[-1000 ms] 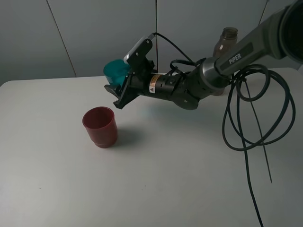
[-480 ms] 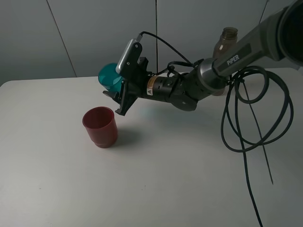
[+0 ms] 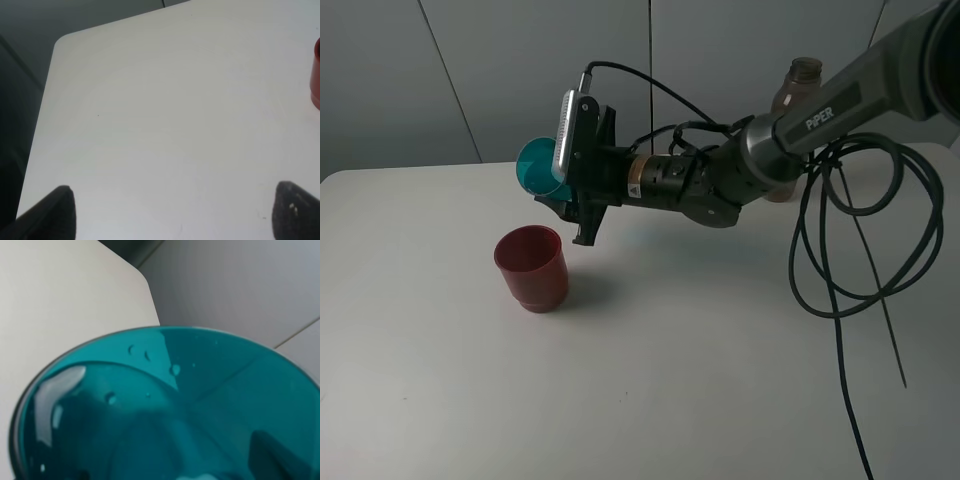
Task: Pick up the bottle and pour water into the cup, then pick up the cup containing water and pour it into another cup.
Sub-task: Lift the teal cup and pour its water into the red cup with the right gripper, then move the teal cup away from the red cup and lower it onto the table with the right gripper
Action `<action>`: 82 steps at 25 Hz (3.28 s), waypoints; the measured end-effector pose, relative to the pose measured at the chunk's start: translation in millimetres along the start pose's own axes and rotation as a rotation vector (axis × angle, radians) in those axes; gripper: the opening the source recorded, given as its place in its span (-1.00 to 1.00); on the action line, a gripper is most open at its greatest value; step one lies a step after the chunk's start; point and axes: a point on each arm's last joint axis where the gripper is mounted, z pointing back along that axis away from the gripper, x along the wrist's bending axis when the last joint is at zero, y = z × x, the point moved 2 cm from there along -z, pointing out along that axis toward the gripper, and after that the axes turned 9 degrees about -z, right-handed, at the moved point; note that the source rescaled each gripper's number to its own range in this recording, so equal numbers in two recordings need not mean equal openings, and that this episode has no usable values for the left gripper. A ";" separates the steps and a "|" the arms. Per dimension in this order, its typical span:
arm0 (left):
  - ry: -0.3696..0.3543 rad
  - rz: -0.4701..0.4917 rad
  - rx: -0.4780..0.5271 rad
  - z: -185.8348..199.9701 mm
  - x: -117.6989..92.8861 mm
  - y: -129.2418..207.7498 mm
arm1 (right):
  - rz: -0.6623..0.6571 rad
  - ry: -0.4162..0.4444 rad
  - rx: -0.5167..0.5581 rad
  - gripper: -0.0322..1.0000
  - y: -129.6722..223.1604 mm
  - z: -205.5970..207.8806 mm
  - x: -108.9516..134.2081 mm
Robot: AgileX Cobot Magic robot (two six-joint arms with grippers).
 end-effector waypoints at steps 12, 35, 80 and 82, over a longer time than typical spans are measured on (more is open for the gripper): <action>0.000 0.000 0.000 0.0 0.0 0.0 | 0.368 0.012 -0.026 -0.89 -9.5 -2.9 4.0; 0.000 0.000 0.000 0.0 0.0 0.0 | 0.656 0.123 -0.088 -0.89 -27.0 -8.2 -15.4; 0.000 0.004 0.000 0.0 0.0 0.0 | 0.639 0.094 -0.165 -0.89 -36.9 -8.9 -10.0; 0.000 0.004 0.000 0.0 0.0 0.0 | 0.427 0.073 -0.165 -0.89 -38.5 -8.6 -10.9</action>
